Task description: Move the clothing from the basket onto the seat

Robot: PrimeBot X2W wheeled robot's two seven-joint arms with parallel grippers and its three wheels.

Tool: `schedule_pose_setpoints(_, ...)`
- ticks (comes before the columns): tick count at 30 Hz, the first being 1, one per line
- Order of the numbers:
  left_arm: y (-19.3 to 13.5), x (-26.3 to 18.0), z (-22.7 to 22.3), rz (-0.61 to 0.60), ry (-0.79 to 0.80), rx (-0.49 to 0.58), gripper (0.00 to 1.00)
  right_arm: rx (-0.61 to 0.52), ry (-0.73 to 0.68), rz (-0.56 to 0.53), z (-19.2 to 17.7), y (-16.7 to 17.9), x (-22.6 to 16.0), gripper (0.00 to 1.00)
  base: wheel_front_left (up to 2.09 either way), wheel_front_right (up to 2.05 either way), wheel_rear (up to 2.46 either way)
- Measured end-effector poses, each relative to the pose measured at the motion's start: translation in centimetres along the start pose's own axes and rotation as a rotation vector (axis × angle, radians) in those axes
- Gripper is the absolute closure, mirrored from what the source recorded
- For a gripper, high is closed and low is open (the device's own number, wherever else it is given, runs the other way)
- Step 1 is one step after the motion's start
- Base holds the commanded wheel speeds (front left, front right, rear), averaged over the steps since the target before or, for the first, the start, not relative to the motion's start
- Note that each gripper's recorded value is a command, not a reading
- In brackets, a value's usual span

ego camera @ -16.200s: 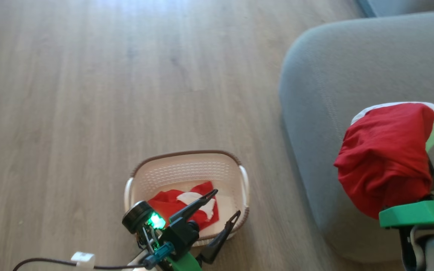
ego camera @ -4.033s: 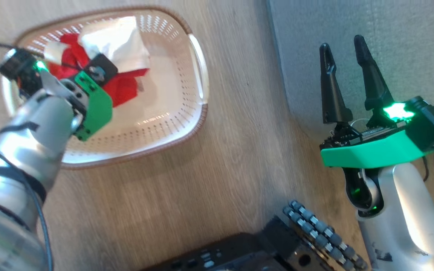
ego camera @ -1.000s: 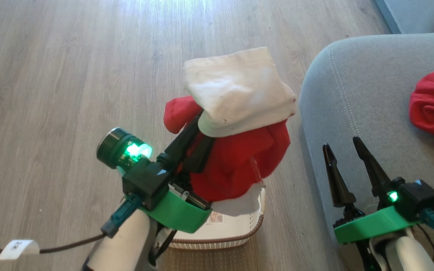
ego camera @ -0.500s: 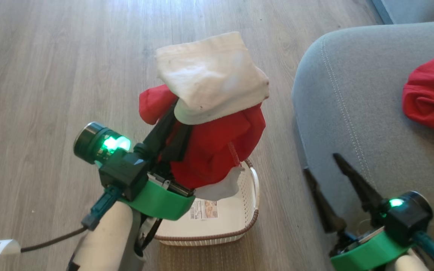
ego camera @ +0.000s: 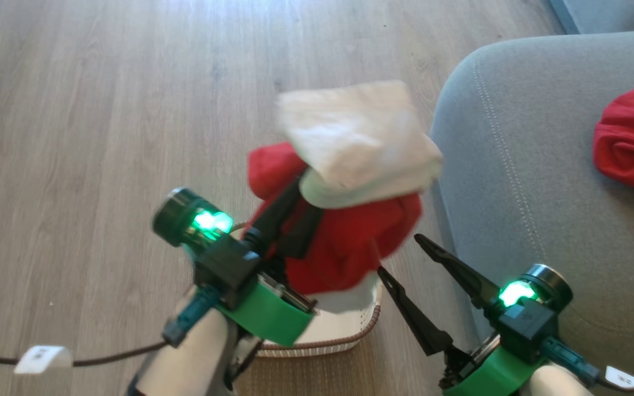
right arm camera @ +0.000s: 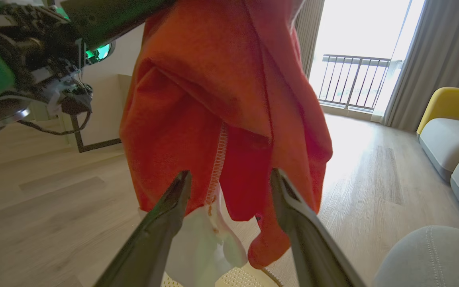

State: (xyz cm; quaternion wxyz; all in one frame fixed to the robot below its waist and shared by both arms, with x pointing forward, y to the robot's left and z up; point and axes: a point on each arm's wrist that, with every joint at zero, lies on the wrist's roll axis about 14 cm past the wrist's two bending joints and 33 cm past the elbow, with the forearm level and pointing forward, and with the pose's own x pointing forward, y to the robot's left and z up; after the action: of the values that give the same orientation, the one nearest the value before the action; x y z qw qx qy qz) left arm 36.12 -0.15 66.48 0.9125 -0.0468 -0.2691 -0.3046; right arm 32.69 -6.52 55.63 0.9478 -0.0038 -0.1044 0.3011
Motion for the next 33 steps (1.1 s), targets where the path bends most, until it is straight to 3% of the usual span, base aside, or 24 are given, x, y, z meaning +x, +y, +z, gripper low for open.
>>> schedule_pose_setpoints(4, -1.3, -0.2, -0.1, -0.035, 0.007, -0.014, 1.00, 0.048, 0.009, 0.029, -0.5, 0.8, 0.7, 0.00, 0.00, 0.00, 0.00)
schedule_pose_setpoints(24, -4.8, -0.9, -0.4, -0.135, 0.032, -0.038, 1.00, 0.024, 0.002, 0.212, -0.6, 4.9, 3.8, 0.00, 0.00, 0.00, 0.00)
schedule_pose_setpoints(29, -4.7, -1.0, -0.5, -0.131, 0.036, -0.043, 1.00, 0.019, -0.008, 0.215, -0.5, 5.3, 4.4, 0.00, 0.00, 0.00, 0.00)
schedule_pose_setpoints(30, -4.7, -1.0, -0.4, -0.132, 0.035, -0.041, 1.00, 0.019, -0.010, 0.214, -0.4, 5.3, 4.4, 0.22, 0.00, 0.00, 0.00)
schedule_pose_setpoints(31, -4.8, -1.0, -0.4, -0.133, 0.034, -0.040, 1.00, 0.022, -0.011, 0.213, -0.4, 5.4, 4.5, 1.00, 0.00, 0.00, 0.00)
schedule_pose_setpoints(33, -4.8, -1.1, -0.3, -0.133, 0.034, -0.037, 1.00, 0.023, -0.011, 0.199, -0.4, 5.1, 4.5, 1.00, 0.00, 0.00, 0.00)
